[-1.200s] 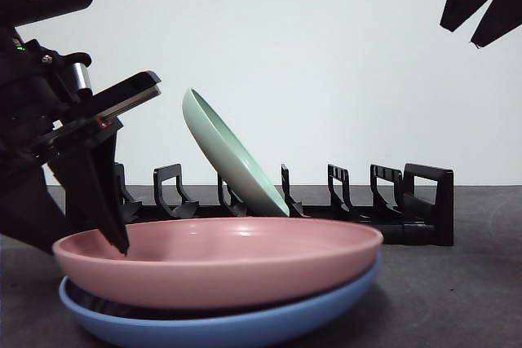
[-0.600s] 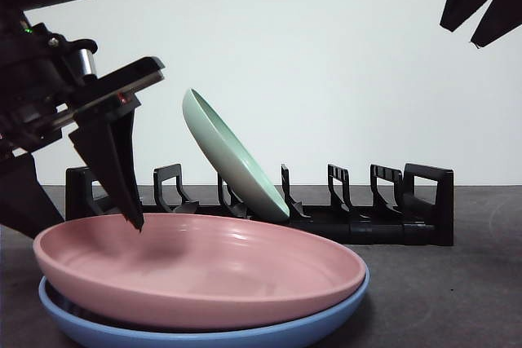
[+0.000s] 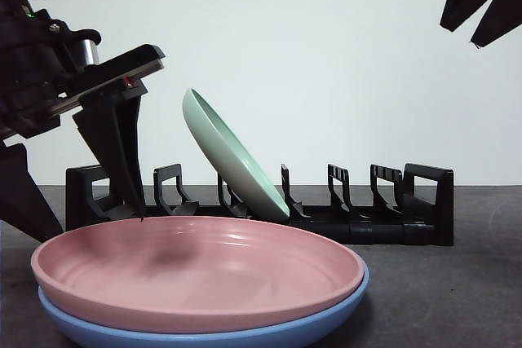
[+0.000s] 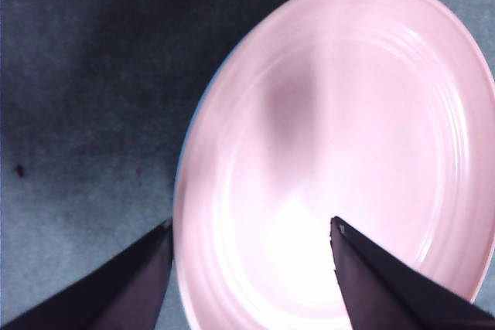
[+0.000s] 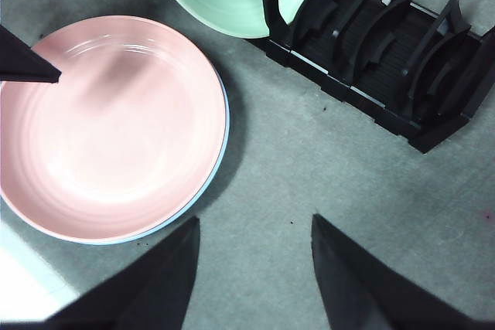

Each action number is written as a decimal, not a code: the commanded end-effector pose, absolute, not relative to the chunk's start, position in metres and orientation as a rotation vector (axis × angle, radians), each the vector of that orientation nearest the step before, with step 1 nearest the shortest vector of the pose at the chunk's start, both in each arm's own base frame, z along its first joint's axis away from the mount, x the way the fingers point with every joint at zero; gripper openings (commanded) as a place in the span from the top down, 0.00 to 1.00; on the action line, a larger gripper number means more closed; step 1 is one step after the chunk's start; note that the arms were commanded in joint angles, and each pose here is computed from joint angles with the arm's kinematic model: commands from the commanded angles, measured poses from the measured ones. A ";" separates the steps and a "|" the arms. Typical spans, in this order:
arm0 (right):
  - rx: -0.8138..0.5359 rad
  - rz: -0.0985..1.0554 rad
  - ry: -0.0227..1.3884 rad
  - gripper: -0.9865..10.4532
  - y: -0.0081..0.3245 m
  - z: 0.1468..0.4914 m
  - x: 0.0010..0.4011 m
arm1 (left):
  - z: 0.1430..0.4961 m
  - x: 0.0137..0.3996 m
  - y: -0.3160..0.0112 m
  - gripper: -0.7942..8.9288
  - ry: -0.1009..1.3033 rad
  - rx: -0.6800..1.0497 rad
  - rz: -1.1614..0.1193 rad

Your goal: Place the plate

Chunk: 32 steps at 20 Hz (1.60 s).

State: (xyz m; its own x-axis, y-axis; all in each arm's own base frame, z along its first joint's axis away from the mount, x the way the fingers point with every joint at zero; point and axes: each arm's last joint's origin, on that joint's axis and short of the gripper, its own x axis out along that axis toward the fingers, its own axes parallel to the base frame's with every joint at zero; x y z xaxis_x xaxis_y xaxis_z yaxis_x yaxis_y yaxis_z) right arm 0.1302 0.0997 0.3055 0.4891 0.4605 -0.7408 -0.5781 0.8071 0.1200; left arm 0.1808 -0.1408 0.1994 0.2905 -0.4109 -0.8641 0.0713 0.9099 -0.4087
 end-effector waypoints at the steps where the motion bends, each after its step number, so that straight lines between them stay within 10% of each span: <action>1: -0.156 0.642 0.843 0.71 0.101 0.307 0.131 | 0.204 0.184 -0.145 0.59 1.228 -0.288 -0.348; 21: -0.123 0.654 0.823 0.71 0.106 0.308 0.137 | 0.267 0.152 -0.098 0.52 0.950 -0.102 -0.305; 32: -0.070 0.850 0.929 0.71 0.184 0.325 0.211 | 0.304 0.057 -0.030 0.52 0.682 -0.219 -0.313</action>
State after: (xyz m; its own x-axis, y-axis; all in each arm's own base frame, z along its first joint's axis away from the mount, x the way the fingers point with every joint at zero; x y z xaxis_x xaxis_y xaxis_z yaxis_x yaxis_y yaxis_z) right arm 0.2084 0.1787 0.3224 0.3093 0.6029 -0.7354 -0.6669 0.6888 0.2842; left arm 0.0570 -0.0298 0.2996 0.7247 -0.3470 -0.5953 0.2130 0.9344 -0.2854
